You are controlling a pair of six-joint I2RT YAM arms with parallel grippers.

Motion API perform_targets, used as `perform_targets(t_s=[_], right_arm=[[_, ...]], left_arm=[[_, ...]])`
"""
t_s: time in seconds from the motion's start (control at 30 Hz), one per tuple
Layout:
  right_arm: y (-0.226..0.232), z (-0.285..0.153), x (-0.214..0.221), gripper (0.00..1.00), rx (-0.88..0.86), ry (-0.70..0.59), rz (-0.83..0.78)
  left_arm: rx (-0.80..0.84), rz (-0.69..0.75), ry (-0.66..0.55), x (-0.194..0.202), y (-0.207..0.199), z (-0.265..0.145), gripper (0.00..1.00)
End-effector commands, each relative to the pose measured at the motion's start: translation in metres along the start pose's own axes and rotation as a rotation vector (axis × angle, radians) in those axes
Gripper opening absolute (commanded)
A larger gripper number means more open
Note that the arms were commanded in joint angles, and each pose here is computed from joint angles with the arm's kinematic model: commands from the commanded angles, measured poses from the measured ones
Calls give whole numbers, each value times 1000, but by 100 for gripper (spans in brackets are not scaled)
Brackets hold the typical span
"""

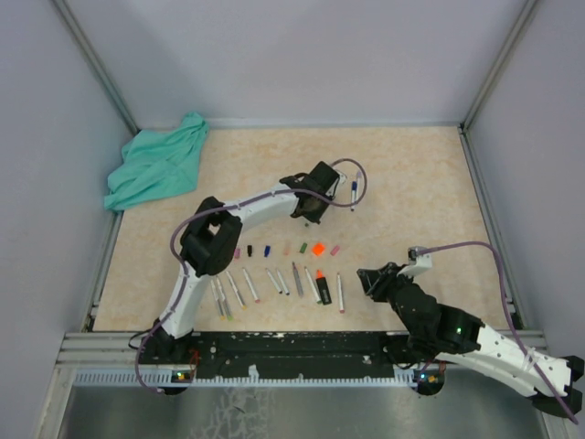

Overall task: Open the pen caps
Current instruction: Pick up the pen from the center of the board.

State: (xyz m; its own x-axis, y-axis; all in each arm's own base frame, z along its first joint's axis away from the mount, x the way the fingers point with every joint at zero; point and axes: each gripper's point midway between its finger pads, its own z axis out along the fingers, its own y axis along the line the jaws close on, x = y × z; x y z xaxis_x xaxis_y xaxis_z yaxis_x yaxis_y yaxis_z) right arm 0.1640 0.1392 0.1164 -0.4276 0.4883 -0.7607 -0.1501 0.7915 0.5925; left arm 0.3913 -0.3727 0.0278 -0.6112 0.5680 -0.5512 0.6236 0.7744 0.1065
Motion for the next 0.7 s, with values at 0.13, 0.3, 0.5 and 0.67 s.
perform_targets(t_s=[0.13,0.3,0.5,0.67], right_arm=[[9,2,-8,30,-29,-33,41],[9,0,-9,30,-30,-29,34],[9,-2,-12,30,-23,-31,30],[8,-2,-13,30,-20,-33,28]], left_arm=[[-117,-6,32,31,45,-38,14],[-81,-10,28,31,40,-33,32],[-28,-23,59,28,39,-14,38],[-4,-38,79,21,43,-2,34]])
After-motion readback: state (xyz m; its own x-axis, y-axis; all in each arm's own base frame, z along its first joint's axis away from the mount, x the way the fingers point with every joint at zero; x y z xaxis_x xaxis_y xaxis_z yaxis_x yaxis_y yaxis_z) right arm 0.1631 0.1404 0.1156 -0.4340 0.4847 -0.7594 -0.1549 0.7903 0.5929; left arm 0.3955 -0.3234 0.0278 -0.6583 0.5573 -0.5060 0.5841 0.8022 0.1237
